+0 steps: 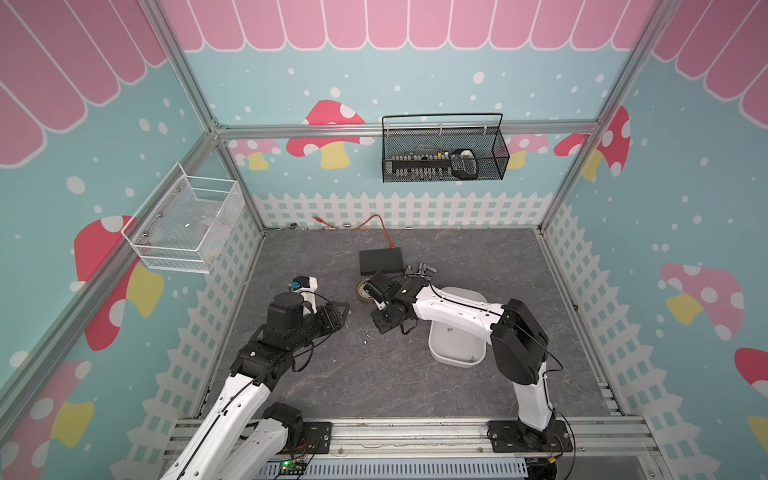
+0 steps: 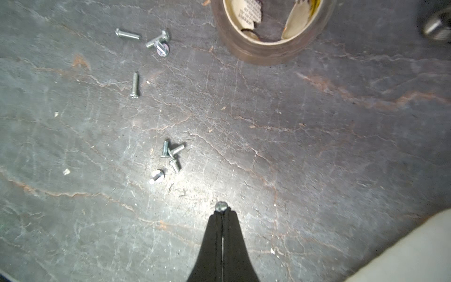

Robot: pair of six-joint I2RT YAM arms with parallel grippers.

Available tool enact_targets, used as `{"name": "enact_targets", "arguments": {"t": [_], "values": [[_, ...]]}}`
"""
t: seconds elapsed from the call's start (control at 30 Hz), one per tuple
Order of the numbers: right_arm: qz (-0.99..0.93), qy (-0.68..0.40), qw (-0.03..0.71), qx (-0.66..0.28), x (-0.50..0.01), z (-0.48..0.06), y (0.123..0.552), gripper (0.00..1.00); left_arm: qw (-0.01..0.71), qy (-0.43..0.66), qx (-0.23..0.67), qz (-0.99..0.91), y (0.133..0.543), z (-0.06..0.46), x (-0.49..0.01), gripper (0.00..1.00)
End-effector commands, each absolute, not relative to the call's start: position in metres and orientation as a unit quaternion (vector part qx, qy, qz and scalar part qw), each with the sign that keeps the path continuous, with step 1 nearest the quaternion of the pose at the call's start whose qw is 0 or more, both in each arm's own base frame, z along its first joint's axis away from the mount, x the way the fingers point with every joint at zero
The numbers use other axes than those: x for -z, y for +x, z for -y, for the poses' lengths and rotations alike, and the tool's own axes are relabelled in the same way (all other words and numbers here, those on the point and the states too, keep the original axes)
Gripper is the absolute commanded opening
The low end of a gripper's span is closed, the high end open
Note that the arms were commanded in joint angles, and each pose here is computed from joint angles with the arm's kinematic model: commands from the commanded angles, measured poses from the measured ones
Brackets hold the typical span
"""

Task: Put the screws on the desktop into the storage box
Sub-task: Pick up the screw from the center of the board, then place the screw in the storage box.

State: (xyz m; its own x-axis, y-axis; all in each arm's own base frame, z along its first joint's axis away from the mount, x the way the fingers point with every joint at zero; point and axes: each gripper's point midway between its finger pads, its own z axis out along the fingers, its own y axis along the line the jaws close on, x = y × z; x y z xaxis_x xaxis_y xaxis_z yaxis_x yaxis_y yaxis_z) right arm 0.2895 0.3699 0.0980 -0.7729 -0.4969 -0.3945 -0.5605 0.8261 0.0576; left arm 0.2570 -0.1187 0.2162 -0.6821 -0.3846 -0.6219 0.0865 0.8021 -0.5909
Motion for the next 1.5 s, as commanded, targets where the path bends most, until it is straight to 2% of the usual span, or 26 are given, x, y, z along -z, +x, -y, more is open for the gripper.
{"name": "enact_targets", "arguments": {"t": [0.0,0.23,0.43,0.57,0.63,0.67,0.77,0.83,0.97,1.13,1.33,1.47], "values": [[-0.932,-0.273,0.222,-0.084,-0.131,-0.351,0.289,0.0,0.39,-0.084,0.295,-0.868,0.259,0.118,-0.211,0.59],[-0.94,-0.221,0.249,-0.072,-0.155,-0.276,0.281,0.0,0.377,-0.088,0.293,-0.874,0.261,0.119,-0.204,0.59],[-0.954,-0.158,0.245,-0.07,-0.138,-0.202,0.282,0.0,0.348,-0.103,0.284,-0.888,0.267,0.12,-0.187,0.58],[-0.96,-0.146,0.231,-0.062,-0.12,-0.181,0.281,0.0,0.311,-0.124,0.285,-0.898,0.274,0.126,-0.158,0.57],[-0.955,-0.15,0.244,-0.079,-0.123,-0.185,0.283,0.0,0.289,-0.133,0.278,-0.906,0.275,0.128,-0.139,0.55],[-0.95,-0.158,0.251,-0.096,-0.126,-0.19,0.283,0.03,0.286,-0.133,0.278,-0.907,0.276,0.13,-0.135,0.54],[-0.935,-0.185,0.265,-0.146,-0.139,-0.21,0.283,0.33,0.284,-0.137,0.273,-0.909,0.279,0.131,-0.129,0.54],[-0.928,-0.207,0.262,-0.165,-0.147,-0.223,0.286,0.4,0.287,-0.139,0.267,-0.909,0.282,0.13,-0.128,0.55],[-0.928,-0.228,0.242,-0.169,-0.155,-0.243,0.303,0.43,0.285,-0.146,0.255,-0.912,0.288,0.128,-0.121,0.55],[-0.947,-0.202,0.203,-0.145,-0.138,-0.268,0.333,0.44,0.284,-0.165,0.222,-0.918,0.296,0.118,-0.106,0.54],[-0.956,-0.238,0.152,-0.084,-0.086,-0.303,0.355,0.45,0.277,-0.181,0.207,-0.921,0.297,0.111,-0.095,0.54],[-0.944,-0.286,0.14,-0.089,-0.065,-0.325,0.362,0.44,0.275,-0.184,0.206,-0.921,0.292,0.108,-0.091,0.54]]}}
